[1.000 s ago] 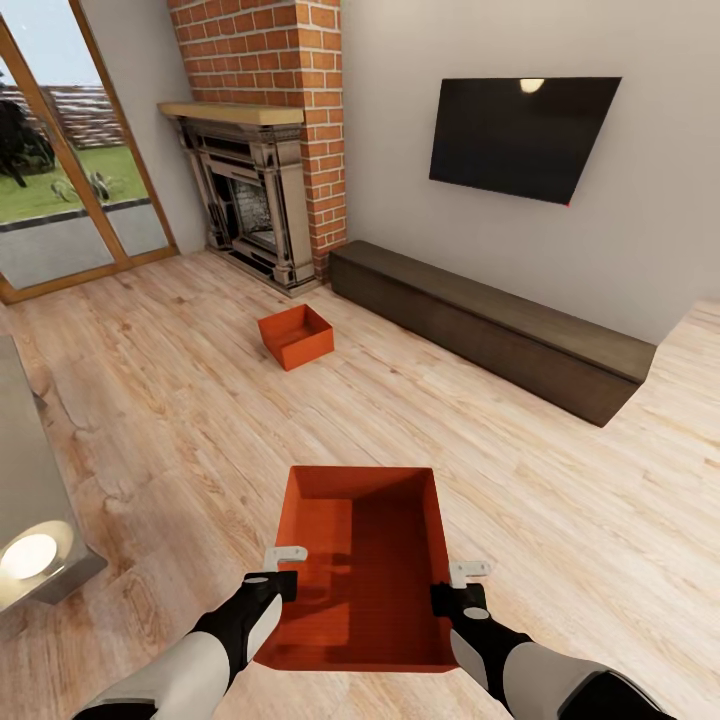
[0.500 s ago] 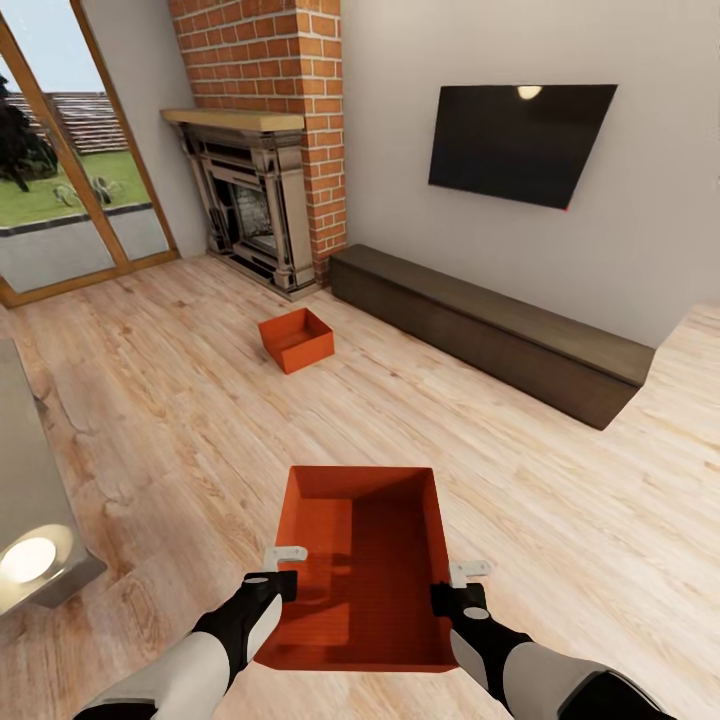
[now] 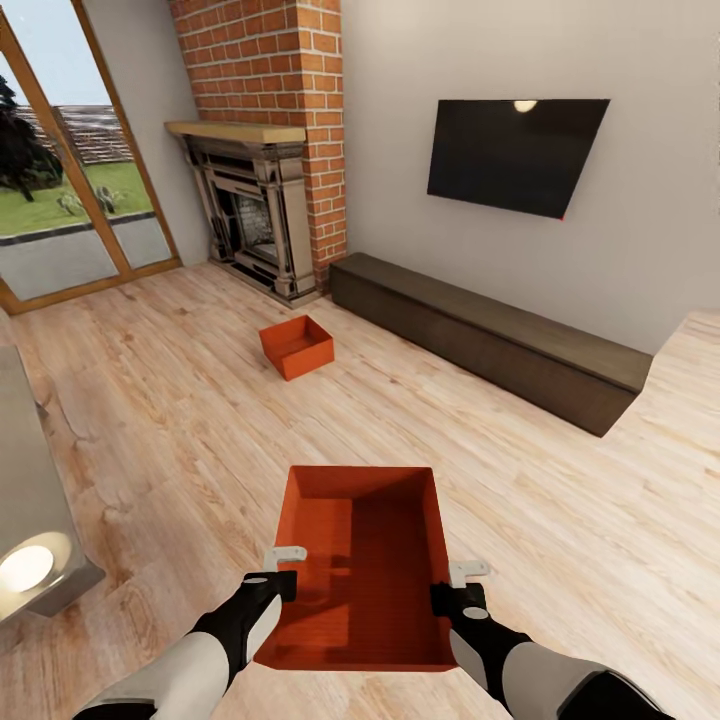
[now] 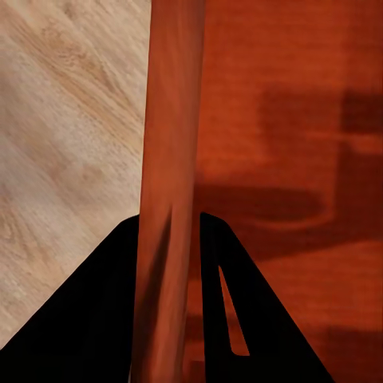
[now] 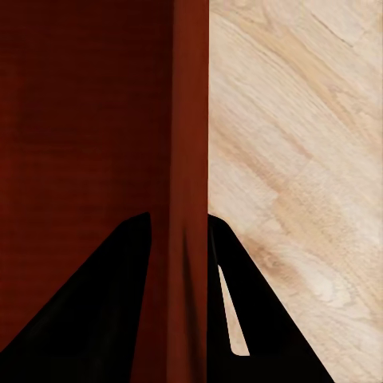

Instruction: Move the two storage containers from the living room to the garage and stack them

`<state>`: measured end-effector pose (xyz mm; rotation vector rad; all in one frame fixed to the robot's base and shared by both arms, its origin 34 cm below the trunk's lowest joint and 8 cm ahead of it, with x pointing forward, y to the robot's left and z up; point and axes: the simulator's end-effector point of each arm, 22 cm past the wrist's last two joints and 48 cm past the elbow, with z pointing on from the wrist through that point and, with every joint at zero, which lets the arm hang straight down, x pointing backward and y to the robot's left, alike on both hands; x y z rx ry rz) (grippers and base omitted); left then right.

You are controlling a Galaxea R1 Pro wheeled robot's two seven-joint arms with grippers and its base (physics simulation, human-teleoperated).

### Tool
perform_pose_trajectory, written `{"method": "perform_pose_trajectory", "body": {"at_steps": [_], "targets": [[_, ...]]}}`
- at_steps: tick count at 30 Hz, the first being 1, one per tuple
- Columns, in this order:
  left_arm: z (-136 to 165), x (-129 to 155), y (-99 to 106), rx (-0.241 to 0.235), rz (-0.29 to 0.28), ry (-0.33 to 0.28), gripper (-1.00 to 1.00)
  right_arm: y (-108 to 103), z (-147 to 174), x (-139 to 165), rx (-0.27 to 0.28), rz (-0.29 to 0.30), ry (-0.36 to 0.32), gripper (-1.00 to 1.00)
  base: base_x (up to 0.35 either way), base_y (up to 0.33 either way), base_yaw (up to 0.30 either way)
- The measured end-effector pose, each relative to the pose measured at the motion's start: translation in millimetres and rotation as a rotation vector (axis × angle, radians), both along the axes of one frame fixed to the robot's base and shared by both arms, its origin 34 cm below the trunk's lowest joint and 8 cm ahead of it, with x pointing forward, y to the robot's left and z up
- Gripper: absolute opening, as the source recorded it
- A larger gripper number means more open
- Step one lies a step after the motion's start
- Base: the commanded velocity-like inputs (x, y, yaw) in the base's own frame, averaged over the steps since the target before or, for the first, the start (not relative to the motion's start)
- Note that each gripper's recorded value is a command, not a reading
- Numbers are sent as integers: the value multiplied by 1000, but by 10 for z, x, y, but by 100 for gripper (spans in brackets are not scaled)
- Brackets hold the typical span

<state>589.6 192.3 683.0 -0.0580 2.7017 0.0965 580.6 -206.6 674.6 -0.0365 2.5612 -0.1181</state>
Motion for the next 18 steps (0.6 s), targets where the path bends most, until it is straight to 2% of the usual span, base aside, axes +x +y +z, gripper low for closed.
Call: {"method": "perform_pose_trajectory", "body": {"at_steps": [18], "targets": [[135, 89, 5, -1, -1, -29, -100, 5, 136, 91, -1, 0, -29, -100, 0, 0, 0]]}}
